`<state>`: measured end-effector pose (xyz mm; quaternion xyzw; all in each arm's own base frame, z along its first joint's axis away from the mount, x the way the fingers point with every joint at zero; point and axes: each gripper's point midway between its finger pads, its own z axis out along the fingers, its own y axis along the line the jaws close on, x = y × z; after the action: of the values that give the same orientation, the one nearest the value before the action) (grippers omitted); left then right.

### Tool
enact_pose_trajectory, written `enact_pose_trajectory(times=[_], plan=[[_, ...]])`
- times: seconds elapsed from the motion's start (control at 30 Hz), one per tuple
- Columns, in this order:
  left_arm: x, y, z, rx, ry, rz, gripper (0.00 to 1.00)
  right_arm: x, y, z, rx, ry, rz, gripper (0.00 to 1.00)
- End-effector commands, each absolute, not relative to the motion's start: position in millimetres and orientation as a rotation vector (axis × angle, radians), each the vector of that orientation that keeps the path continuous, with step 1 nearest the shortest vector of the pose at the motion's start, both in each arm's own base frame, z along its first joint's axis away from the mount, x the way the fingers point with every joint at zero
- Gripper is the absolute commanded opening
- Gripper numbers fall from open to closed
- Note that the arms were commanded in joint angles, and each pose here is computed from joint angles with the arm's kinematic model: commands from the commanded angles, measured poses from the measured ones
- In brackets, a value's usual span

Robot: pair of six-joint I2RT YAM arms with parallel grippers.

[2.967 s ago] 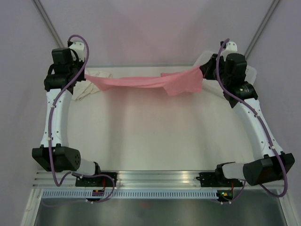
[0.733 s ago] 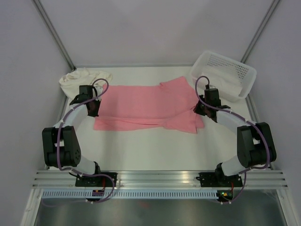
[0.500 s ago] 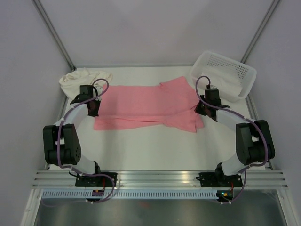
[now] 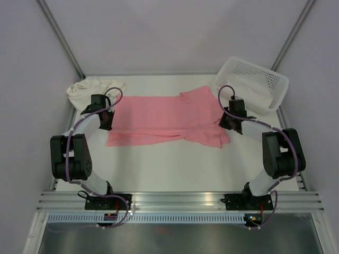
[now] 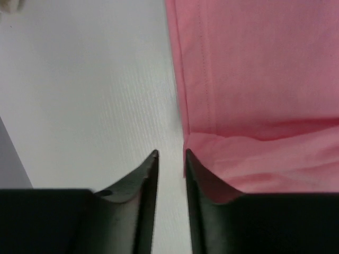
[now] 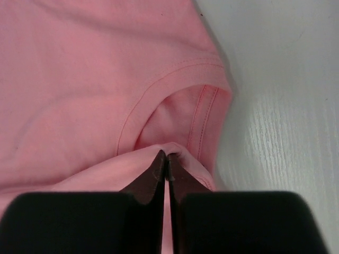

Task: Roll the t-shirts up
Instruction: Fold the tshirt

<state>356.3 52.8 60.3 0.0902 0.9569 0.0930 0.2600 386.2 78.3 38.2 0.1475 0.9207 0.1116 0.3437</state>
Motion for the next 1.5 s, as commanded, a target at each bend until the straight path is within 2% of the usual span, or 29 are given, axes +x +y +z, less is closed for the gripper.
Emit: enact_pose_trajectory(times=[0.0,0.03,0.07,0.1,0.17,0.27,0.43,0.53,0.67,0.77,0.9,1.0,1.1,1.23,1.47], plan=[[376.2,52.0,73.4,0.208,2.528,0.231,0.37,409.5,76.0,53.0,0.372,2.322,0.289,0.14],[376.5,51.5,75.1,0.209,2.523,0.231,0.50,409.4,75.7,53.1,0.371,2.323,0.286,0.24],[377.4,52.4,80.4,0.207,2.510,0.236,0.55,407.9,74.1,53.2,0.366,2.332,0.272,0.42],[377.4,52.2,84.2,0.209,2.501,0.239,0.57,409.8,72.2,58.1,0.363,2.322,0.259,0.48],[375.5,52.4,90.5,0.219,2.488,0.245,0.58,407.9,61.2,67.1,0.368,2.308,0.187,0.57],[356.8,43.2,97.6,0.295,2.482,0.194,0.57,398.3,44.6,82.4,0.394,2.283,0.092,0.63],[318.7,34.6,104.8,0.460,2.444,0.176,0.55,366.4,26.8,86.4,0.493,2.259,0.089,0.65],[297.6,26.7,102.7,0.582,2.425,0.141,0.54,348.8,30.9,73.1,0.501,2.292,0.128,0.62],[275.8,29.7,69.8,0.682,2.524,0.140,0.55,332.7,37.1,49.9,0.519,2.338,0.173,0.55],[275.4,37.6,61.1,0.676,2.546,0.193,0.57,330.8,41.6,40.5,0.531,2.353,0.211,0.51],[287.6,41.5,65.1,0.663,2.520,0.227,0.57,328.4,42.1,31.2,0.546,2.367,0.216,0.51],[286.8,30.3,56.0,0.731,2.483,0.165,0.59,324.4,45.6,23.9,0.553,2.383,0.240,0.51],[291.7,29.5,41.7,0.783,2.460,0.211,0.60,322.7,47.6,21.9,0.558,2.385,0.256,0.50],[300.7,37.7,27.2,0.789,2.451,0.319,0.60,319.4,47.0,22.3,0.551,2.395,0.249,0.50],[310.9,34.0,18.6,0.789,2.439,0.356,0.56,318.5,44.9,44.4,0.532,2.357,0.246,0.50]])
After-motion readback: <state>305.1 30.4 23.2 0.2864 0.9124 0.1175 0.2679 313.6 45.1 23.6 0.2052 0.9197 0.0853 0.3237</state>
